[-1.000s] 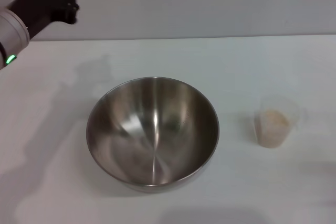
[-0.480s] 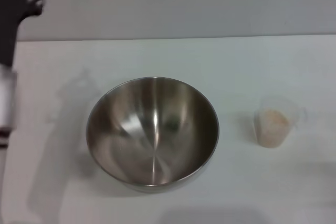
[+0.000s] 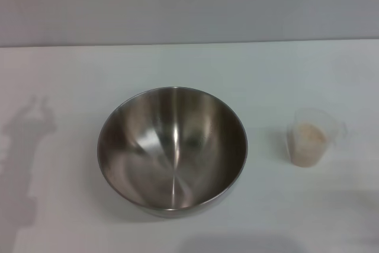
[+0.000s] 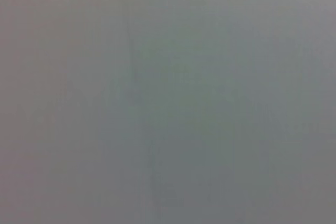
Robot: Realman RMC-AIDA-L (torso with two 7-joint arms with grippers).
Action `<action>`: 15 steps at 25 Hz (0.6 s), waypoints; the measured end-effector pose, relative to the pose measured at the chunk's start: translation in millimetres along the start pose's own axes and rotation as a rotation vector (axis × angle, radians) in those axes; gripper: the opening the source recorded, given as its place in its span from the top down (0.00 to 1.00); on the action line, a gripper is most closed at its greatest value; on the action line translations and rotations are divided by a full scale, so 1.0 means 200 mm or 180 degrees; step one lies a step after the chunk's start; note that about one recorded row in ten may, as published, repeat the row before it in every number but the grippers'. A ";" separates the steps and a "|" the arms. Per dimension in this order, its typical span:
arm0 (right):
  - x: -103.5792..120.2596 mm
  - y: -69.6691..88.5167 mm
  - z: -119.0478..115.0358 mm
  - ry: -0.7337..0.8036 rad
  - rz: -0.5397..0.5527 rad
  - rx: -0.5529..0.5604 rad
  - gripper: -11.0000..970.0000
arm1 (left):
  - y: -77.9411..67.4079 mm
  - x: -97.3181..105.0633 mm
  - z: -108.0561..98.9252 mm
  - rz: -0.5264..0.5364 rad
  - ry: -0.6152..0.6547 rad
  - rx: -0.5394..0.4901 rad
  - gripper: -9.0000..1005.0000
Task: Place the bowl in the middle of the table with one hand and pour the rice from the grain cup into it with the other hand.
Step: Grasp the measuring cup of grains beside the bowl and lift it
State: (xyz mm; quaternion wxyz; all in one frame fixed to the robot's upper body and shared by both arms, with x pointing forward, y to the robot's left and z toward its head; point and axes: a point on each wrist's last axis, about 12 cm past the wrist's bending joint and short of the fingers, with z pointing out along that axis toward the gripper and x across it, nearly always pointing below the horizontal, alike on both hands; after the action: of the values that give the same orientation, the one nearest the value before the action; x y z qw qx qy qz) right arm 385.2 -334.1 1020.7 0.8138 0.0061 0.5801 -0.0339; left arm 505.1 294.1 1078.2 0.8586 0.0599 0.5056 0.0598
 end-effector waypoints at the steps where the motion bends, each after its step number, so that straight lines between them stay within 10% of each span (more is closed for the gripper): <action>1: 0.00 0.00 -0.01 0.0011 0.0005 -0.0004 0.13 | 0.02 0.01 -0.02 0.0021 0.0037 -0.0050 0.88; 15: 0.11 0.05 -0.06 0.0671 0.0028 -0.0195 0.13 | 0.19 0.10 -0.15 -0.0152 0.0456 -0.0427 0.45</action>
State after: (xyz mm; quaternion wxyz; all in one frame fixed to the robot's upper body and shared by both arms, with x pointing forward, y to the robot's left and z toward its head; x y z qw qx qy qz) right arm 382.1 -324.6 995.1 0.7482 -0.0127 0.6632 -0.0118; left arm 485.9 336.8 1052.8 0.8235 -0.0143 0.5618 0.0772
